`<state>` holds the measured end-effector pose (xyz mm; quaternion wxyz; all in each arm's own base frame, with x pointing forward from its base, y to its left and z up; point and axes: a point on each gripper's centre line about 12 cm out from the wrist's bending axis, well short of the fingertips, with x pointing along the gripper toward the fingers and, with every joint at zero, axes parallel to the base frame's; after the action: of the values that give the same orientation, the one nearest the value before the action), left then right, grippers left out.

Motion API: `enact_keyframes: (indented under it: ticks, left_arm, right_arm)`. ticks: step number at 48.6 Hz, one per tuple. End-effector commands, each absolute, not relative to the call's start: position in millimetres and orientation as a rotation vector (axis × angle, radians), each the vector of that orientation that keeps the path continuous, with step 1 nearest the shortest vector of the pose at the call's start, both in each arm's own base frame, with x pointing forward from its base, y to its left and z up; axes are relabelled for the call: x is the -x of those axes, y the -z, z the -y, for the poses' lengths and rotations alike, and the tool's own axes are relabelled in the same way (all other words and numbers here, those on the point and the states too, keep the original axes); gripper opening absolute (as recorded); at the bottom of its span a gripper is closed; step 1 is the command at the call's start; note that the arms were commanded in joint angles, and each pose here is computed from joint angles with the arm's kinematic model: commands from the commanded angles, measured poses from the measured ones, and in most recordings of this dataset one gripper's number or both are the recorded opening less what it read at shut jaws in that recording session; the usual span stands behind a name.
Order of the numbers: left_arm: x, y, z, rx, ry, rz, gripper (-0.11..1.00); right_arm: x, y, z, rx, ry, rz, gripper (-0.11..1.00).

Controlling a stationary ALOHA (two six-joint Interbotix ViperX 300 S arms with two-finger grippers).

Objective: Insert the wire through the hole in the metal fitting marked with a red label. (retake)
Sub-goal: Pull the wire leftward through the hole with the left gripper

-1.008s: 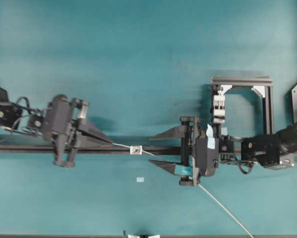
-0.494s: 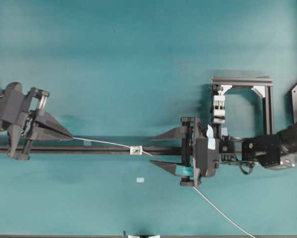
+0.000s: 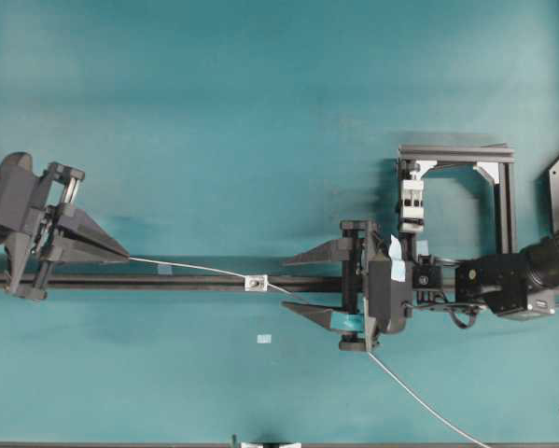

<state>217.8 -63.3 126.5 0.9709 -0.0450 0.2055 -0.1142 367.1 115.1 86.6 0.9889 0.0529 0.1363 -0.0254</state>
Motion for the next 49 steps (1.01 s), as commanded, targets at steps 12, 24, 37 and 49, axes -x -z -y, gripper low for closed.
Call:
enact_keyframes:
  ticks: [12,24,37,49]
  left_arm:
    - [-233.0,-125.0,68.7,0.104,0.228,-0.426,-0.1]
    - [-231.7,-120.9,66.3,0.219,0.193,-0.455,0.14]
    - [-231.6,-120.5,66.6,0.228,0.192,-0.458,0.85]
    - [-232.7,-121.6,66.4,0.229,0.191,-0.453,0.86]
  right_arm:
    - [-369.9,-101.8,-117.9,-0.123,0.042,-0.232,0.75]
    - [-369.9,-101.7,-117.9,-0.123,0.041,-0.233,0.75]
    - [-369.7,-101.3,-117.1,-0.122,0.043,-0.235,0.75]
    - [-369.9,-102.3,-117.9,-0.125,0.042,-0.232,0.75]
